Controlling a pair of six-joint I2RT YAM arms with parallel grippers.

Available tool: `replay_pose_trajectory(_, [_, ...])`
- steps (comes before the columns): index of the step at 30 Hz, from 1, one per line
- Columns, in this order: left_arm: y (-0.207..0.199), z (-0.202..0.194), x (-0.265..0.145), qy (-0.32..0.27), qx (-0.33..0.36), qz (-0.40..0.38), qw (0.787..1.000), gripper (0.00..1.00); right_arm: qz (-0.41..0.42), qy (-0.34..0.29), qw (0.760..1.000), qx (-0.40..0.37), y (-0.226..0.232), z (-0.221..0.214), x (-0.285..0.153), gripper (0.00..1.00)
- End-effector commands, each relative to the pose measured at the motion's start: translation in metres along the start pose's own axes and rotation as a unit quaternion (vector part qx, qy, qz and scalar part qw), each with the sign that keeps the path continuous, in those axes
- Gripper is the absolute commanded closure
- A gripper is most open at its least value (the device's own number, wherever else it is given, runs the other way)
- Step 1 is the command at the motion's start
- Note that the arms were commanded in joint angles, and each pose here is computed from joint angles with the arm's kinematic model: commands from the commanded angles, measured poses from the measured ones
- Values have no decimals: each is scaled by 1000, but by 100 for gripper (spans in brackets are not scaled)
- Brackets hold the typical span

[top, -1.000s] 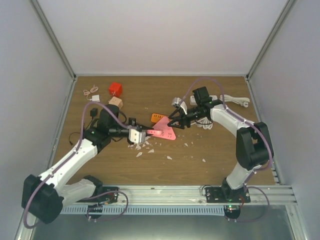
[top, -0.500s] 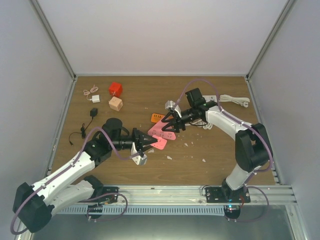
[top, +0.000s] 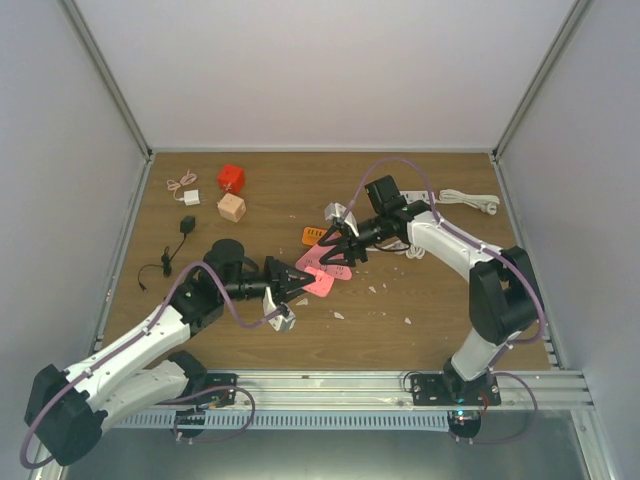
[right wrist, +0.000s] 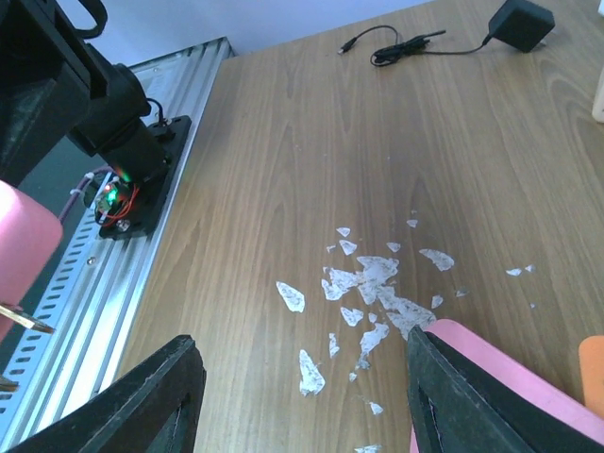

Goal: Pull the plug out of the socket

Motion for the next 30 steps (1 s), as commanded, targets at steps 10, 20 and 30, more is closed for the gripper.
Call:
replay_pose_trajectory(10, [18, 0, 0, 7, 27, 36, 999, 82, 26, -17, 999, -40, 13, 20, -3, 40])
replay_pose_trajectory(20, [20, -6, 7, 12, -8, 24, 1000, 83, 29, -21, 996, -87, 29, 29, -10, 40])
replay_pose_trajectory(30, [27, -20, 13, 39, -41, 30, 998, 83, 24, -18, 995, -97, 37, 28, -14, 41])
Point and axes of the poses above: each gripper's point midway between its finger pads, its own x axis out along the fingers, its own y axis along the line the jaws close on, z = x × y, the point moved 1 cm from there along -x, back along the fingers, and after that the axes turned 1 degree about -x, right-handed, at the moved point
